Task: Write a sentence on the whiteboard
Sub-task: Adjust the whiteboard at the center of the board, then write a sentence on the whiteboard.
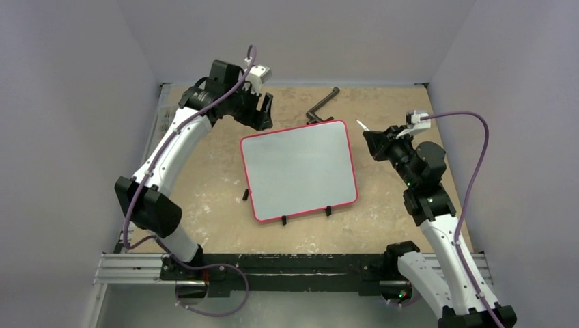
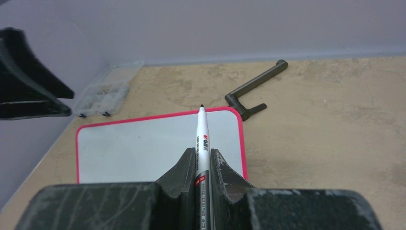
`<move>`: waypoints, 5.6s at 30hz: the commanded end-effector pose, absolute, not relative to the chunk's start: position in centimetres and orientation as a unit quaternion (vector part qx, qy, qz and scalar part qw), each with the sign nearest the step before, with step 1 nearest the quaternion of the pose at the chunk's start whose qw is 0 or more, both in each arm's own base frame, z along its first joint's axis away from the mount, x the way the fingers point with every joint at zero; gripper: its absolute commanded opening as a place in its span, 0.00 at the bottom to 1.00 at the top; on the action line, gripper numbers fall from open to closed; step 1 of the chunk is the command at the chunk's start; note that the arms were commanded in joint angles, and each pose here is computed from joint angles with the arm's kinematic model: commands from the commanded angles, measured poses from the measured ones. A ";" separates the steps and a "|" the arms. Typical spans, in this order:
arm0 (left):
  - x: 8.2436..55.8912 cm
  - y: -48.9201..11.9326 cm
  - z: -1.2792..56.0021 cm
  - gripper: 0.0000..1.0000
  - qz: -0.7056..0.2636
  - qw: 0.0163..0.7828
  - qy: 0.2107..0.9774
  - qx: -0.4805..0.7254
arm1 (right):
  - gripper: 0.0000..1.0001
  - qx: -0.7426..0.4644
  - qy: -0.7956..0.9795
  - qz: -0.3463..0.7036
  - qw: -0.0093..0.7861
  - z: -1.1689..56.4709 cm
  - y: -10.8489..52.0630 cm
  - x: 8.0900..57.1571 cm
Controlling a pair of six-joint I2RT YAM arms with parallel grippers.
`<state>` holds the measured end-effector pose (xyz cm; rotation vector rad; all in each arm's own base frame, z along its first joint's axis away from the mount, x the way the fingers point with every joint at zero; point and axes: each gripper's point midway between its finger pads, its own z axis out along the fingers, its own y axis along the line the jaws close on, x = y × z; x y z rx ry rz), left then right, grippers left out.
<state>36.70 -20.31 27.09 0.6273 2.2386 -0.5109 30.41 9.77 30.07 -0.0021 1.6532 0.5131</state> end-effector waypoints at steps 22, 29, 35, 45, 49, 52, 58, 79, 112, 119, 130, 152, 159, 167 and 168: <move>34.6 -23.0 20.1 0.48 -0.385 0.177 0.858 0.291 | 0.00 -0.074 0.698 0.349 0.621 31.7 14.0 26.4; 33.3 -22.3 19.5 0.47 -0.375 0.182 0.863 0.285 | 0.00 -0.077 0.693 0.372 0.613 31.7 14.8 26.4; 32.5 -22.6 19.4 0.43 -0.393 0.168 0.854 0.295 | 0.00 -0.082 0.695 0.375 0.608 31.6 14.9 26.3; 30.8 -22.7 19.9 0.27 -0.410 0.166 0.841 0.311 | 0.00 -0.117 0.690 0.410 0.585 31.2 16.4 25.7; 30.4 -22.8 19.9 0.15 -0.404 0.163 0.842 0.318 | 0.00 -0.123 0.689 0.420 0.578 31.1 16.8 25.6; 30.3 -22.9 19.9 0.08 -0.401 0.164 0.842 0.322 | 0.00 -0.128 0.688 0.427 0.573 30.9 17.1 25.5; 29.5 -23.1 19.9 0.00 -0.392 0.169 0.836 0.345 | 0.00 -0.143 0.675 0.452 0.565 30.5 17.8 24.9; 28.5 -21.4 17.7 0.00 -0.247 0.222 0.857 0.395 | 0.00 -0.230 0.625 0.500 0.554 29.1 20.5 20.2; 28.2 -21.1 16.9 0.00 -0.198 0.239 0.858 0.409 | 0.00 -0.327 0.631 0.453 0.538 27.4 30.6 18.8; 28.2 -21.2 16.8 0.00 -0.199 0.236 0.861 0.405 | 0.00 -0.326 0.638 0.433 0.547 27.6 32.0 20.4; 28.3 -21.2 16.8 0.00 -0.199 0.236 0.862 0.402 | 0.00 -0.330 0.636 0.432 0.547 27.9 33.4 21.1; 28.2 -21.3 16.8 0.00 -0.199 0.234 0.862 0.403 | 0.00 -0.332 0.672 0.396 0.530 24.3 33.6 21.9; 28.2 -21.3 16.7 0.00 -0.199 0.233 0.862 0.403 | 0.00 -0.328 0.693 0.386 0.513 21.8 32.2 20.9; 28.2 -21.3 16.7 0.00 -0.199 0.232 0.863 0.402 | 0.00 -0.324 0.709 0.389 0.491 20.0 31.3 19.5; 28.2 -21.3 16.7 0.00 -0.199 0.231 0.863 0.402 | 0.00 -0.325 0.710 0.388 0.489 19.9 31.2 19.4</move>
